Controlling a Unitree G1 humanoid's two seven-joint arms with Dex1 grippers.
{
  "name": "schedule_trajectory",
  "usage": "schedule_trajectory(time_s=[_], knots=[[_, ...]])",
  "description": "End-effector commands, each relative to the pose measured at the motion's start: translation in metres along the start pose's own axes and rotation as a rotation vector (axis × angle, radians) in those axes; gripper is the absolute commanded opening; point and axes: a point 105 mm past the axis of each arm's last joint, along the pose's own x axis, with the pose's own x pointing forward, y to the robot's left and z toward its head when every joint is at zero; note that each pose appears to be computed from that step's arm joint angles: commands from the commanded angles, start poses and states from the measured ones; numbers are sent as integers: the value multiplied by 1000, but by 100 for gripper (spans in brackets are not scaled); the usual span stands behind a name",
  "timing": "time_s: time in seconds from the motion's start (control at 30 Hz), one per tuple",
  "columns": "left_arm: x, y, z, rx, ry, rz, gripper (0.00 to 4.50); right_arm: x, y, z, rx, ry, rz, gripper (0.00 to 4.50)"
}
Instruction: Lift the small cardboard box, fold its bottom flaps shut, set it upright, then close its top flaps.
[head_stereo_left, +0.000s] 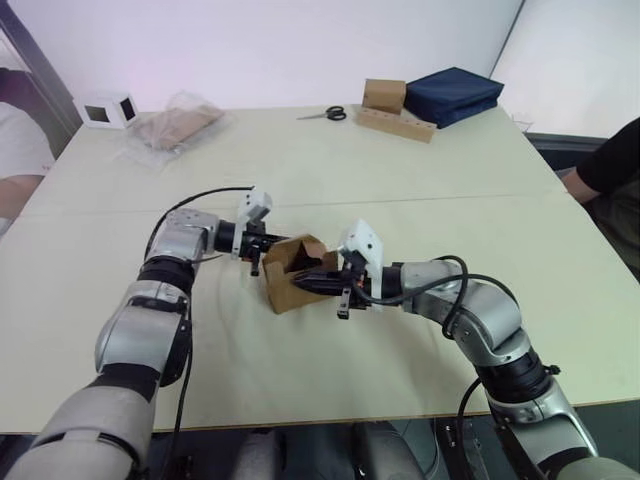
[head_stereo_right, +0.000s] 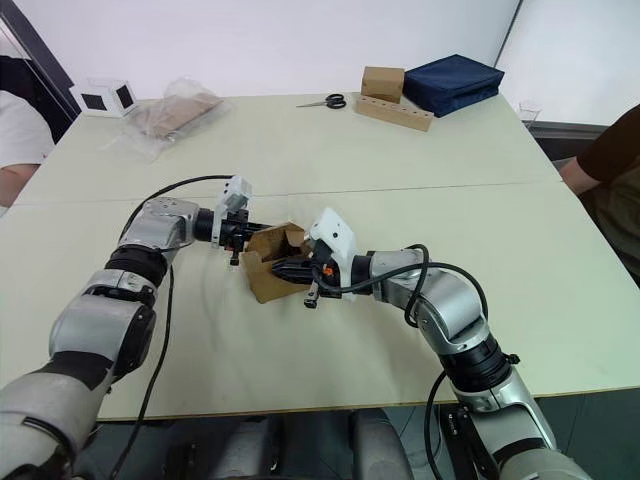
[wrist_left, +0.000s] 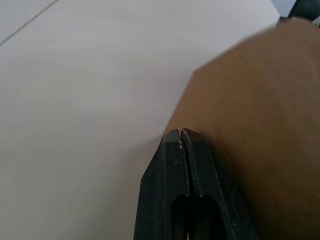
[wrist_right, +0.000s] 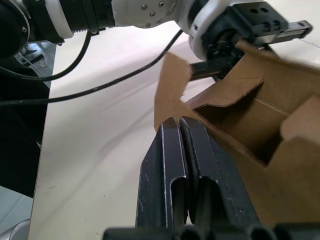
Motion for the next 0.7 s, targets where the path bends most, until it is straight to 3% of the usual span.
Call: schedule_trajectory(time_s=[0.03, 0.7], knots=[[-4, 0, 11, 66, 21, -13, 0, 1, 0, 7, -27, -28, -2, 4], [12, -9, 8, 88, 30, -88, 0, 8, -17, -9, -23, 27, -51, 4]])
